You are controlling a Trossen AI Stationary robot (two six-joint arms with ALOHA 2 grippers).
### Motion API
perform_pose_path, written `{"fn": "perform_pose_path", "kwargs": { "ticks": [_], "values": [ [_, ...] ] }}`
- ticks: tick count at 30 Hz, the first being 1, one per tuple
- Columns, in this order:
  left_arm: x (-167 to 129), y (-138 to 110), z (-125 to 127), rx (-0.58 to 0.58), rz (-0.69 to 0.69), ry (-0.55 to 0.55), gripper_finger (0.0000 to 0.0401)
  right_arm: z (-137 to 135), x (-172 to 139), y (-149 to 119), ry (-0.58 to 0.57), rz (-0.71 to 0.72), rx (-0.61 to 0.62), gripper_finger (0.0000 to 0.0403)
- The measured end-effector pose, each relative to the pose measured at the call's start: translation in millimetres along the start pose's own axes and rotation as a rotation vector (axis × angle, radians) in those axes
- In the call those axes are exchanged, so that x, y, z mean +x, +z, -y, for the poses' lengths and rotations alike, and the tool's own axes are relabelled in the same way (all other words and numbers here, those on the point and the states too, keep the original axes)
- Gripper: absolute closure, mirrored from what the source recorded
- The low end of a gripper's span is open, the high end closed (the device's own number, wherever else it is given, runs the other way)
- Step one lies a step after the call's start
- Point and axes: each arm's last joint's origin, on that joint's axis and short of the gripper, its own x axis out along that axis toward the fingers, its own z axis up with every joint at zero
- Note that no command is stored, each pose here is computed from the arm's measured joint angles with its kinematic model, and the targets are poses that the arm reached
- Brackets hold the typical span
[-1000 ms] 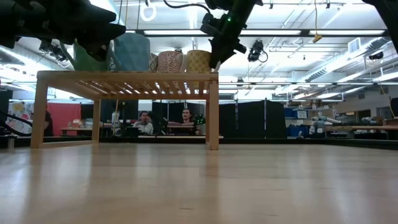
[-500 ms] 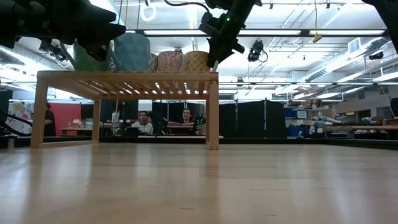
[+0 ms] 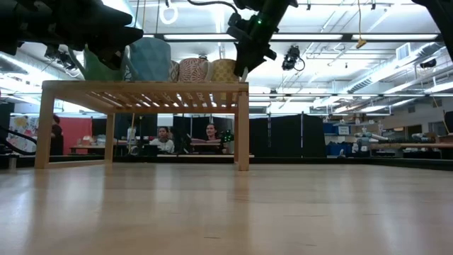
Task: Place coffee mugs
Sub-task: Put the yellow mug on the table
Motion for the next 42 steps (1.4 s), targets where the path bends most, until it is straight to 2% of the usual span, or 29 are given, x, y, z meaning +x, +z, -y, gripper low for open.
{"fn": "perform_pose_path", "kwargs": {
  "ticks": [16, 29, 42],
  "values": [
    [0, 0, 0, 0.0, 0.0, 0.0, 0.0253, 0, 0, 0, 0.0, 0.001, -0.007, 0.0207],
    [0, 0, 0, 0.0, 0.0, 0.001, 0.0253, 0, -2, 1, -0.001, 0.001, -0.007, 0.0206],
    [0, 0, 0, 0.0, -0.001, 0.001, 0.0253, 7, -41, 20, 0.004, 0.05, 0.004, 0.0206]
  ]
}}
